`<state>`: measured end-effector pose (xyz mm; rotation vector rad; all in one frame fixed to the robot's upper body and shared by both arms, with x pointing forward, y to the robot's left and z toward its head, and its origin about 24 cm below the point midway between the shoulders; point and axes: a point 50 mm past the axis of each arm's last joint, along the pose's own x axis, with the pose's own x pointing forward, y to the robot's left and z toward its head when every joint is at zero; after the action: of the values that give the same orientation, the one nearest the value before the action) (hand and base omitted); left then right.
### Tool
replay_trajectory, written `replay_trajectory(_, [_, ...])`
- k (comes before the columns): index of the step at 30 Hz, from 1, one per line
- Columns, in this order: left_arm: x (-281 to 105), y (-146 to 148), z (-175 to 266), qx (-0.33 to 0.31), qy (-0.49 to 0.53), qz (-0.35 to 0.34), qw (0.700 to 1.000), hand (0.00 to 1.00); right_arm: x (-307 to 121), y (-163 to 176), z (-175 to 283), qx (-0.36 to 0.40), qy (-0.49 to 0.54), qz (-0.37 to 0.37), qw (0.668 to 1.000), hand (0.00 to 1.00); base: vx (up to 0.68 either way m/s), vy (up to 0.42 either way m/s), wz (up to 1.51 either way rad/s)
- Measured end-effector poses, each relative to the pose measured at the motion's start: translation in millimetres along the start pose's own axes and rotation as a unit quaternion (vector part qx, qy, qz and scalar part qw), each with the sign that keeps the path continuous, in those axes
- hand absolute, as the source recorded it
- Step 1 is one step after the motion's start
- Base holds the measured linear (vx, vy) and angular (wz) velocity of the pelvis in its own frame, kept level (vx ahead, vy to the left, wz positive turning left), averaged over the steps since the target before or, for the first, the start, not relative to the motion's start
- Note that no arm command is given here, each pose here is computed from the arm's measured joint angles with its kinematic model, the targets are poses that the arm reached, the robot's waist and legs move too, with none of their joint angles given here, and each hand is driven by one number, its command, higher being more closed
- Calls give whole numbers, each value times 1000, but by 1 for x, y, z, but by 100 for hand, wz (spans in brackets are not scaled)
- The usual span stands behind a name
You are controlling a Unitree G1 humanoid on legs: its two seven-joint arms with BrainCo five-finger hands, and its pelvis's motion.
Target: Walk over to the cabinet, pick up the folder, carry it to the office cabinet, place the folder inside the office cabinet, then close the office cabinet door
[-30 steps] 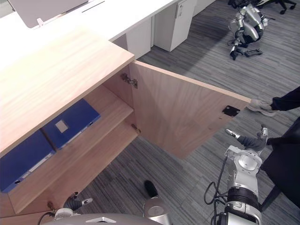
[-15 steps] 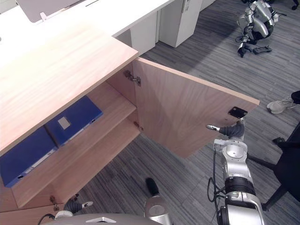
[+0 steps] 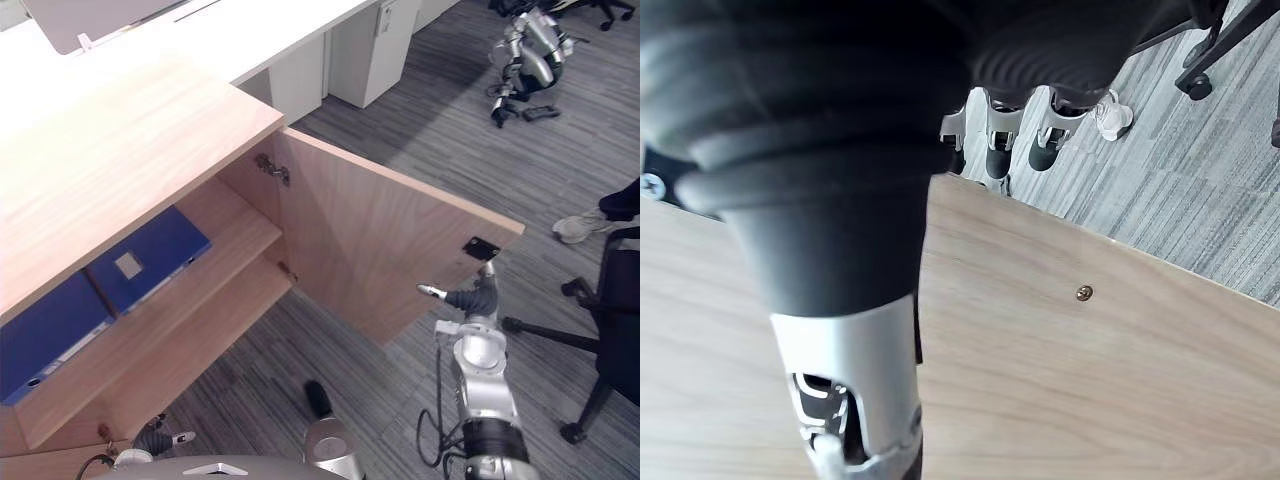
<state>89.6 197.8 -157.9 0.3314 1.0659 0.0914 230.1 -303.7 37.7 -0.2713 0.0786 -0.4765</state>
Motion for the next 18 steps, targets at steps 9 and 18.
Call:
replay_trajectory(9, [0, -1, 0, 22, 4, -6, 1000, 0, -77, 29, -16, 23, 27, 98, 995, 0, -49, -49, -5])
replay_trajectory(18, [4, -4, 14, 87, -20, -29, 996, 0, -120, 62, -12, -60, 6, 300, 952, 0, -88, -64, 3])
